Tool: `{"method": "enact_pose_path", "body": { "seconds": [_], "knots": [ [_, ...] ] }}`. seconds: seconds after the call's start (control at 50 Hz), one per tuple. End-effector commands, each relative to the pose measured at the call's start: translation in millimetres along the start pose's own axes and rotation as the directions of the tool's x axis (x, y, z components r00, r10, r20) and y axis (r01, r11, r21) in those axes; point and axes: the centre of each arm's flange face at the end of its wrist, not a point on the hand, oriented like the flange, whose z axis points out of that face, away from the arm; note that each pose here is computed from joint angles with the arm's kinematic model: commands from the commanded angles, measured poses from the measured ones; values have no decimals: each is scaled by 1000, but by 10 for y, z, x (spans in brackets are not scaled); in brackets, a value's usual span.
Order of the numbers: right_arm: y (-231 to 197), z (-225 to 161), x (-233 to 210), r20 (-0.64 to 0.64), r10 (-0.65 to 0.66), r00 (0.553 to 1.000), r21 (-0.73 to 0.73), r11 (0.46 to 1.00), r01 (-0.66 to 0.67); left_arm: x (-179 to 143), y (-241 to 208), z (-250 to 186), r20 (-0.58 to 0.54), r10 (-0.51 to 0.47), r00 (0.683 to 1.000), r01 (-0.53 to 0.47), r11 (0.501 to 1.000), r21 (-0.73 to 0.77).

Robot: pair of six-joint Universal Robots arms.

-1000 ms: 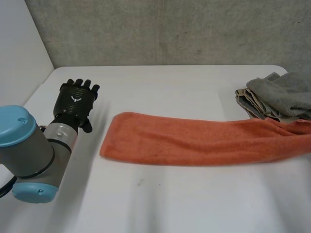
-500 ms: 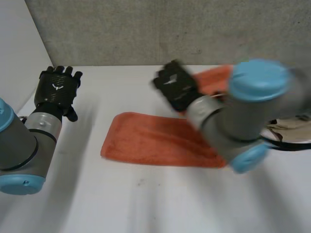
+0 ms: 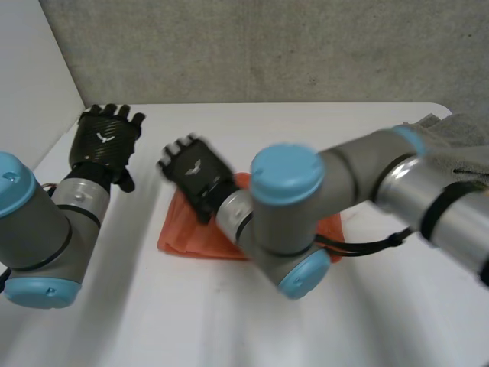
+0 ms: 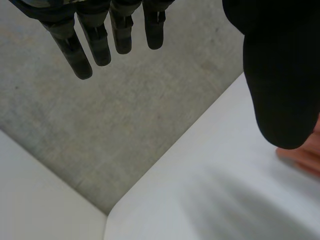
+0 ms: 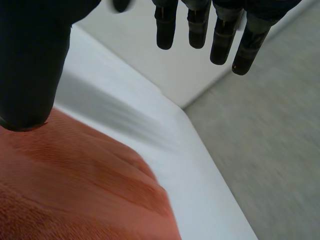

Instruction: Fold the laundry.

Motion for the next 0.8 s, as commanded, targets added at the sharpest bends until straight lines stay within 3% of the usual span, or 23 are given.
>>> {"method": "enact_pose_path", "body": {
  "seconds": [0.02,0.22,0.36,0.58,0.72,0.8],
  "knots": [
    [106,-506,855,-277,195,941,-215,942,-259,240,-200,-77,-90,-50,995,56,996,64],
    [748,-1127,893,-352,253,901,-440,805,-398,808,-81,-126,-293,-61,954,75,996,37],
    [1032,-1324,903,-415,245,876,-429,797,-426,1042,264,-15,-357,-71,931,32,993,-113],
    [1170,-1436,889,-473,299,829,-405,761,-506,981,497,39,-272,43,961,-107,968,-226],
    [1192,-1413,958,-521,363,772,-327,751,-574,950,536,-8,-246,109,963,-173,952,-252],
    [1211,-1394,921,-511,393,764,-320,738,-594,939,542,-42,-238,128,963,-191,944,-267]
  ]
}}
